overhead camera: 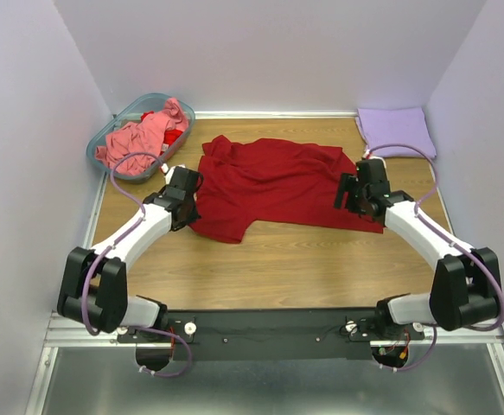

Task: Fold and stack the t-shirts
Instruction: Flatten the tshirt out

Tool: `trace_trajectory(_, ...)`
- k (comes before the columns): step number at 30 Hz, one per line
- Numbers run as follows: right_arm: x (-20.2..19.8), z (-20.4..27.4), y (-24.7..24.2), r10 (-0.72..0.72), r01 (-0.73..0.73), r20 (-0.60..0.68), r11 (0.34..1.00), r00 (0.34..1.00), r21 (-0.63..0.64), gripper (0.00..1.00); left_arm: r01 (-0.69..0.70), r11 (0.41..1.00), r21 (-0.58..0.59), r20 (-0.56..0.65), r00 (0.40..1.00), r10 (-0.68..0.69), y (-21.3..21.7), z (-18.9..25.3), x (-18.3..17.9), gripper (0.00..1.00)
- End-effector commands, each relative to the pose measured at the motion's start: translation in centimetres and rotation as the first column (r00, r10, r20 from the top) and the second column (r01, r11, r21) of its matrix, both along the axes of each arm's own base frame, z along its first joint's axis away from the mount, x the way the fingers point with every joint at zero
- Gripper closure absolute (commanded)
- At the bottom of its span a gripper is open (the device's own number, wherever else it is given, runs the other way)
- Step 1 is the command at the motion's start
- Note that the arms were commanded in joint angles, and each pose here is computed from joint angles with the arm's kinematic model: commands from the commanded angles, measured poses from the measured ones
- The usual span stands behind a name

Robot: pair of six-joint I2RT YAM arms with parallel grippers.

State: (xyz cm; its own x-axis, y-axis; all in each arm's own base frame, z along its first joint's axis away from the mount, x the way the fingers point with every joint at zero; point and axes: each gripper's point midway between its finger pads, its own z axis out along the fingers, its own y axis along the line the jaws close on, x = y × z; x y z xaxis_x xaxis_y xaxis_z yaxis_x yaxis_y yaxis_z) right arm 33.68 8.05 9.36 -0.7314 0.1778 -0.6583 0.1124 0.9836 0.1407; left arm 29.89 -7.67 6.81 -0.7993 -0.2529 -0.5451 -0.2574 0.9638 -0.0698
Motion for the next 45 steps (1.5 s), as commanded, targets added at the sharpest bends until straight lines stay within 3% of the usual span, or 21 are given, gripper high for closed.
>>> trace_trajectory(1,-2.2,-0.8,-5.5,-0.201,0.196,-0.051,0.977,0.978,-0.091,0.14,0.043,0.999,0.021,0.087,0.995,-0.044,0.2,2.2,1.1,1.00)
trace_trajectory(8,-4.9,-3.0,-9.4,-0.358,0.352,-0.168,0.934,0.918,-0.066,0.21,0.127,0.992,0.007,0.157,0.979,-0.127,-0.6,2.5,1.3,1.00)
trace_trajectory(15,-6.1,-5.2,-12.6,-0.484,0.497,-0.260,0.867,0.835,-0.020,0.39,0.196,0.981,-0.001,0.215,0.958,-0.192,-1.4,3.1,1.9,1.00)
trace_trajectory(30,-5.4,-8.7,-11.6,-0.450,0.486,-0.355,0.874,0.820,0.013,0.45,0.195,0.981,-0.007,0.264,0.946,-0.187,-0.8,4.4,2.0,1.00)
trace_trajectory(40,-7.2,-10.3,-11.8,-0.464,0.496,-0.399,0.868,0.791,-0.027,0.65,0.184,0.983,-0.013,0.269,0.947,-0.174,-0.4,4.4,2.2,1.00)
trace_trajectory(45,-7.1,-10.5,-12.1,-0.459,0.484,-0.404,0.874,0.791,-0.046,0.82,0.184,0.983,-0.011,0.264,0.949,-0.174,-0.4,4.3,2.1,1.00)
